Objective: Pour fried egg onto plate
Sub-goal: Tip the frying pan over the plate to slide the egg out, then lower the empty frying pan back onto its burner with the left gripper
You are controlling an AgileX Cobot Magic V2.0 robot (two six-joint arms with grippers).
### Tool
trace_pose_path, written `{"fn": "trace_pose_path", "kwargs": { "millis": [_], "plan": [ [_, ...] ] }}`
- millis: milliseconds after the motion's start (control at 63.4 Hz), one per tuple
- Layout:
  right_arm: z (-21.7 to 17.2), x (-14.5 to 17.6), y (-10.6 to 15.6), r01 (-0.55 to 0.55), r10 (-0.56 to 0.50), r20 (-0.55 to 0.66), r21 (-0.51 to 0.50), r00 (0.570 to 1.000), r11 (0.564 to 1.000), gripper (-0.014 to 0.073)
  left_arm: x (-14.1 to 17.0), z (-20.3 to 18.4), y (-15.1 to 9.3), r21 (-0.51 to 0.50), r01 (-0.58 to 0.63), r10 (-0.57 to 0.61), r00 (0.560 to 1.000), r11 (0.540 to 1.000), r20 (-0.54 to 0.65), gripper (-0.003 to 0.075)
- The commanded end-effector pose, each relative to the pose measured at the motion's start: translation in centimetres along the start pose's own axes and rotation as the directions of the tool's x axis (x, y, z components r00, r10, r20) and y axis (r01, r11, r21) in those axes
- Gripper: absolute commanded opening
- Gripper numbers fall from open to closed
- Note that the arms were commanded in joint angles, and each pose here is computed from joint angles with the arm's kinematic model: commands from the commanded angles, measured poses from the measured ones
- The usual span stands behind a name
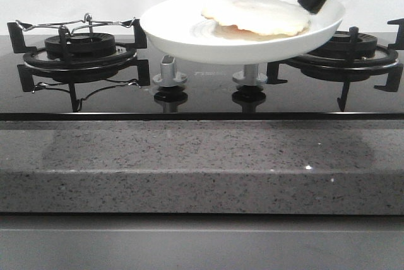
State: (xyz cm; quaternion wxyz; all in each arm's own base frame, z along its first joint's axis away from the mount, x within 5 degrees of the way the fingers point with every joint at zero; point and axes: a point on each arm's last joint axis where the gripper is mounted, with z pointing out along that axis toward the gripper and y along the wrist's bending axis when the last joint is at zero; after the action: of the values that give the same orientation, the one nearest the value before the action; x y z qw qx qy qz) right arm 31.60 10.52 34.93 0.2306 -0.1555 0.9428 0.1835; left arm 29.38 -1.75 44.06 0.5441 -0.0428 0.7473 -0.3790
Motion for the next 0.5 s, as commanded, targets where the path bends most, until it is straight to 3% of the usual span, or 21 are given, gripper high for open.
{"fn": "trace_pose_path", "kwargs": {
  "millis": [0,158,489],
  "plan": [
    [-2.1,-0.7,0.8,0.007,-0.004,0.109,-0.022,0.994,1.000,-0.0117,-1.7,-0.6,1.7,0.122,0.179,-0.186,0.981,0.976,0.056,-0.0020],
    [-2.1,-0.7,0.8,0.007,-0.004,0.109,-0.022,0.994,1.000,-0.0117,-1.6,1.0,8.0,0.102,0.366,-0.371,0.928,0.925,0.035,-0.0020],
    [-2.1,-0.7,0.8,0.007,-0.004,0.109,-0.022,0.994,1.000,-0.0117,0.9,3.9,14.2,0.072,0.536,-0.530,0.843,0.841,-0.094,-0.0020]
  ]
}}
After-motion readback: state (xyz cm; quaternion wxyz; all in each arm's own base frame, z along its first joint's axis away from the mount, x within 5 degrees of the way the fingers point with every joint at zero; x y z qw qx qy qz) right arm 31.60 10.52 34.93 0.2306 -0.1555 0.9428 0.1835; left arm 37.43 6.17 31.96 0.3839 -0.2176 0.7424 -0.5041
